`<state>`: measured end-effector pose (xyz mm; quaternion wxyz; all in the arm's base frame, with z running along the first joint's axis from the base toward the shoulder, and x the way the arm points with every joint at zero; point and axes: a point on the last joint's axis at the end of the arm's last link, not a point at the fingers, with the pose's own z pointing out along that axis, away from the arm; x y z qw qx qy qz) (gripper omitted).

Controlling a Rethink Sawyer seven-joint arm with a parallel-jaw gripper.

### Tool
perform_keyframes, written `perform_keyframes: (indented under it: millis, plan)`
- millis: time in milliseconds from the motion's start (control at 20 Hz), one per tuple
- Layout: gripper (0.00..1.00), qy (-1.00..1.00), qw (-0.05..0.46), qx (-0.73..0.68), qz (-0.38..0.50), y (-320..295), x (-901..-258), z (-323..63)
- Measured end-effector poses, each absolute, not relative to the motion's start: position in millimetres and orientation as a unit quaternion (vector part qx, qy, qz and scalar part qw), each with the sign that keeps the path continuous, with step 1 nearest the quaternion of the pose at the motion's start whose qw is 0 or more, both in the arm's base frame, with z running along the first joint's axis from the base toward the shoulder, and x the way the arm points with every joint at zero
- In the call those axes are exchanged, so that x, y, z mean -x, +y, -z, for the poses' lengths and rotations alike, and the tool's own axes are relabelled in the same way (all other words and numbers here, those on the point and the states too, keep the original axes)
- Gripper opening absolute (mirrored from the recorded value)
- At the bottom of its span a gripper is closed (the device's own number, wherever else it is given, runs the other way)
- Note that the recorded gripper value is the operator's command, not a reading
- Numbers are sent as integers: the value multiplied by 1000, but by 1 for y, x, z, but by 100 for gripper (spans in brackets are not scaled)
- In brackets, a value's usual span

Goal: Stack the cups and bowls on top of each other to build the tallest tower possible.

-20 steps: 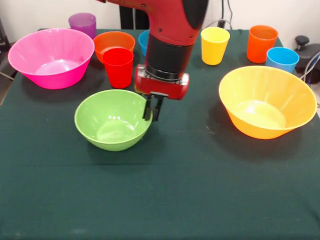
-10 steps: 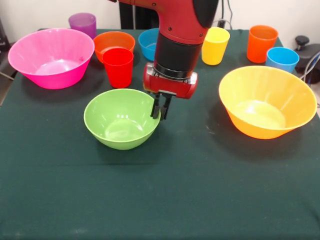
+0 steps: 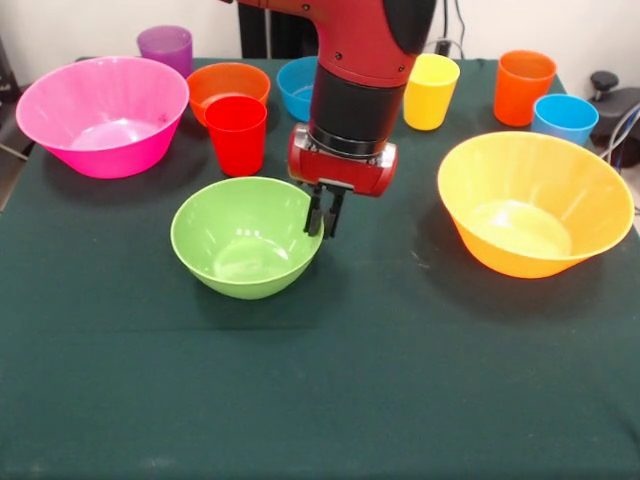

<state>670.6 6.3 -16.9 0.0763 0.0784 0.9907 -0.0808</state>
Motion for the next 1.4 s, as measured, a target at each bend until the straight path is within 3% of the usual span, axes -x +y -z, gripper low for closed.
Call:
perform_keyframes:
  millis: [1400]
  plan:
    - [0, 991, 76, -92, 64, 53, -664, 15]
